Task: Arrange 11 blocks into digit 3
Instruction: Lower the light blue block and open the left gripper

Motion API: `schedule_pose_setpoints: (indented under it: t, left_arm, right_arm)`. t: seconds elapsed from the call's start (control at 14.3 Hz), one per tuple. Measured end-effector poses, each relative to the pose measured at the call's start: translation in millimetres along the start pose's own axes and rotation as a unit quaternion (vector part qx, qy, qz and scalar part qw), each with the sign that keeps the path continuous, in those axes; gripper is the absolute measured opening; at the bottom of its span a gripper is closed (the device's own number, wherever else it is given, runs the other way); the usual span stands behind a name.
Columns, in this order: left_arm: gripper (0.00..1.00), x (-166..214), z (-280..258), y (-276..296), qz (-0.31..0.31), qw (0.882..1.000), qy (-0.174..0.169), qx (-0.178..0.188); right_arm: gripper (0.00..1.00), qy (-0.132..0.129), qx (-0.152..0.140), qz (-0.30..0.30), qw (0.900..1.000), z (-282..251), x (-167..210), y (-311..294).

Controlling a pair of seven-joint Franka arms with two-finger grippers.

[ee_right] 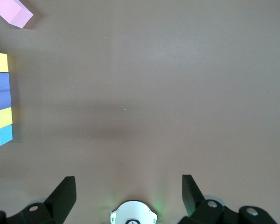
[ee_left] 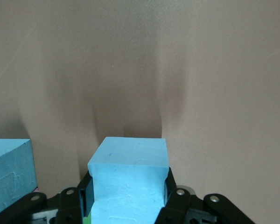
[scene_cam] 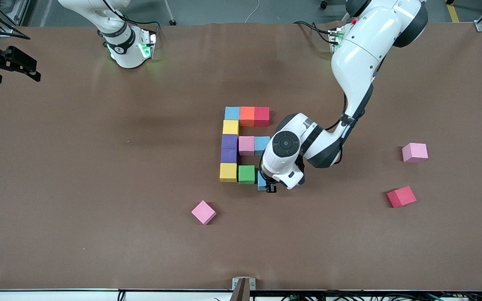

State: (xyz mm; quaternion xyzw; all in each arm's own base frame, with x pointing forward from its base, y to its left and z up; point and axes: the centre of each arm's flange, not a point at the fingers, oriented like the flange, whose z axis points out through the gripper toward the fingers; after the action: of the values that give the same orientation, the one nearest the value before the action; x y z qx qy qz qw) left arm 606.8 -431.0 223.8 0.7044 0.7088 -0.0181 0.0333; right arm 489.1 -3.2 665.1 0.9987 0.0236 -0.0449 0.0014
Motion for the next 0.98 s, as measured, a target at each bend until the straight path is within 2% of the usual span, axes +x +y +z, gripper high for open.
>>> schedule_pose_setpoints:
  t: [0.42, 0.98]
  left_arm:
    - [0.59, -4.0, 1.1, -3.8, 0.005, 1.0, 0.001, 0.003]
    - [0.59, -10.6, 3.6, -12.6, 0.0, 1.0, -0.002, 0.025]
  right_arm:
    - [1.0, 0.0, 0.0, 0.0, 1.0, 0.0, 0.0, 0.0]
    - [1.0, 0.0, 0.0, 0.0, 1.0, 0.0, 0.0, 0.0]
